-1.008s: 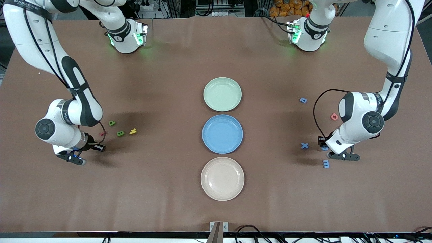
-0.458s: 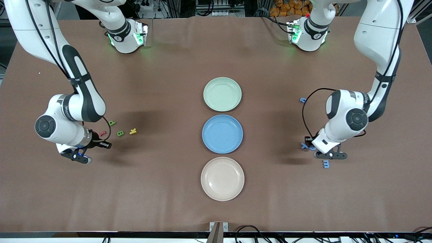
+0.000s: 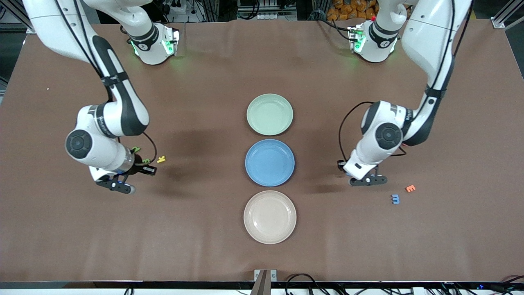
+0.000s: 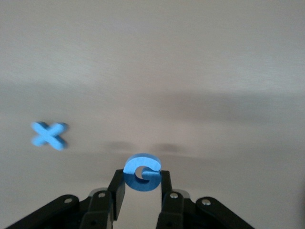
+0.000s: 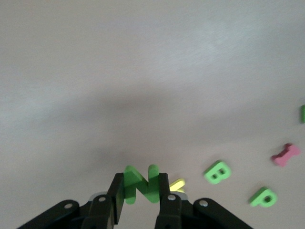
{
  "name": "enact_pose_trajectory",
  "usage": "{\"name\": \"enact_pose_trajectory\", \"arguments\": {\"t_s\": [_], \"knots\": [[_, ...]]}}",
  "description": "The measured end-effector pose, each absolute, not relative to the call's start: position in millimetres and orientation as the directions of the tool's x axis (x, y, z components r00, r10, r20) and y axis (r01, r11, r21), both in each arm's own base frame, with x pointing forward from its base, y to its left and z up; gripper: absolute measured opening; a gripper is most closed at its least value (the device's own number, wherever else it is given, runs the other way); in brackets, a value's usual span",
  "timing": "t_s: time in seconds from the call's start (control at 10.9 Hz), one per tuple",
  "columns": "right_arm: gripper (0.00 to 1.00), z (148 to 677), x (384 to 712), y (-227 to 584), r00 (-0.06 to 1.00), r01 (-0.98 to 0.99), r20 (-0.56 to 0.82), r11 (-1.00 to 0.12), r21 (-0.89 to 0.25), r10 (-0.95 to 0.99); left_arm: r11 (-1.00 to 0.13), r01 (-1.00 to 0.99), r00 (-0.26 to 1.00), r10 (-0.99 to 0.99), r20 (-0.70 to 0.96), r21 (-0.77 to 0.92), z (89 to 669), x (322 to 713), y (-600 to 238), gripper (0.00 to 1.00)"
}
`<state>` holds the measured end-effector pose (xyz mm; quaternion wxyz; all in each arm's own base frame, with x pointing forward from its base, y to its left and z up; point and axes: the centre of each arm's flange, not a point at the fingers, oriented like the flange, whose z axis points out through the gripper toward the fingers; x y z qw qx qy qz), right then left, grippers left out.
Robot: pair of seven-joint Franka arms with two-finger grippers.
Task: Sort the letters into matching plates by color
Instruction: 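Carry N to green plate while the left gripper carries G to blue plate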
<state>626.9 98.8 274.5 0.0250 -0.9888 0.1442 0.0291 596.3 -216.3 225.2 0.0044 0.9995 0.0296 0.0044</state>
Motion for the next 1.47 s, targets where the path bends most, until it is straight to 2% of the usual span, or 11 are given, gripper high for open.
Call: {"name": "enact_pose_trajectory", "arguments": {"t_s": [0.46, 0.73, 1.19, 1.37, 1.47], "knots": [[0.33, 288, 599, 218, 0.938, -0.342, -0.093, -0.935, -0.089, -0.334, -0.986, 0.16, 0.985, 0.163, 0.055, 0.052, 252, 568, -327, 0.34], [0.33, 292, 579, 265, 0.927, -0.367, -0.121, -0.925, -0.097, -0.355, -0.978, 0.194, 0.977, 0.2, 0.071, 0.081, 266, 557, -364, 0.34], [0.33, 293, 518, 359, 0.931, -0.328, -0.195, -0.942, -0.071, -0.309, -0.961, 0.233, 0.968, 0.243, 0.056, 0.148, 275, 527, -444, 0.34], [0.33, 291, 496, 387, 0.917, -0.357, -0.21, -0.933, -0.055, -0.338, -0.959, 0.241, 0.967, 0.251, 0.05, 0.15, 264, 534, -449, 0.39], [0.33, 288, 486, 398, 0.91, -0.37, -0.217, -0.928, -0.044, -0.353, -0.957, 0.249, 0.964, 0.259, 0.053, 0.152, 264, 540, -446, 0.45]]}}
